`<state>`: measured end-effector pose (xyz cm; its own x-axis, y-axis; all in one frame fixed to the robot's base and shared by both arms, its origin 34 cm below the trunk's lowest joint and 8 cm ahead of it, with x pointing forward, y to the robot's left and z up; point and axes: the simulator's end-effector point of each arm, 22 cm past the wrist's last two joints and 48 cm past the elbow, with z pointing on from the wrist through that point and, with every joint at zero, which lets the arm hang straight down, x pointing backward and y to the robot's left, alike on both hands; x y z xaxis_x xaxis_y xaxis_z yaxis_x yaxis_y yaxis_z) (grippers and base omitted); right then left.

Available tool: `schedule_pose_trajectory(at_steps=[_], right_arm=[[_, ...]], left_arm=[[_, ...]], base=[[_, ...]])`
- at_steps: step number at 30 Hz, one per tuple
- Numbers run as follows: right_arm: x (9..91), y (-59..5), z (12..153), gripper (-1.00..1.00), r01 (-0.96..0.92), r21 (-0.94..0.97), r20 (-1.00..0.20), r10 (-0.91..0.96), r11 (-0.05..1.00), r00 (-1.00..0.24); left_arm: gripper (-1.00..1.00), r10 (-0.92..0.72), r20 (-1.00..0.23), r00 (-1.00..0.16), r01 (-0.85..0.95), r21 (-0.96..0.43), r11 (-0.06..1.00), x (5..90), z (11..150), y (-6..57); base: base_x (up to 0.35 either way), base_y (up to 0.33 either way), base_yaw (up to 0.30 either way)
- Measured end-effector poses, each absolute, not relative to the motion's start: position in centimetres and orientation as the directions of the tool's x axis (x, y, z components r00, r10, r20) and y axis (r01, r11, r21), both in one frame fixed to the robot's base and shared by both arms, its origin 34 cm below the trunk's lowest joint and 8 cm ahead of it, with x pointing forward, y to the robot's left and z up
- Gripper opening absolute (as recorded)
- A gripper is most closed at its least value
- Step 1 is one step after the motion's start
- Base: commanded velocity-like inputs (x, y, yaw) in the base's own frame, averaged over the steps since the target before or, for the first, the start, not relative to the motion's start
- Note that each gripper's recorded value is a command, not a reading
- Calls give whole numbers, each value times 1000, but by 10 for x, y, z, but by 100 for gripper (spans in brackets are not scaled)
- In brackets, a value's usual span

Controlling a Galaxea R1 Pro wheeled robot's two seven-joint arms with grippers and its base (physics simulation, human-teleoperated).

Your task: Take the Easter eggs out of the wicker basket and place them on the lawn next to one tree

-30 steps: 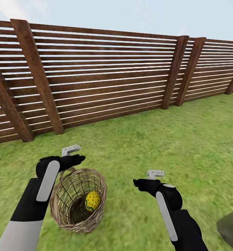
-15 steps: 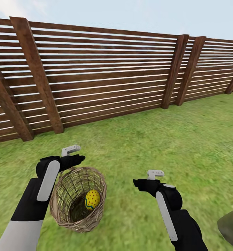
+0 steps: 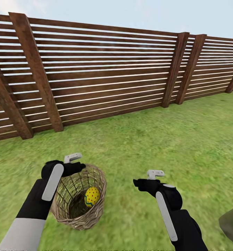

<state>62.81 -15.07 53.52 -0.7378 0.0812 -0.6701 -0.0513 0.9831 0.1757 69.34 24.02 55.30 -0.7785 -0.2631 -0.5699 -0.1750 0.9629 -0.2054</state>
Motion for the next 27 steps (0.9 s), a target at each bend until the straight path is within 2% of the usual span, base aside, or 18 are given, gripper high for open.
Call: schedule_pose_trajectory(at_steps=[15,27], right_arm=[[620,-151,502,100,-51,175,-671,81,983,-737],[605,-144,476,100,-61,188,-609,68,980,-790]], left_arm=[[100,-265,-509,-819,-196,-186,963,676,491,243],[100,-262,-515,-816,-195,-182,964,678,493,246]], base=[[0,0,0],[0,0,0]])
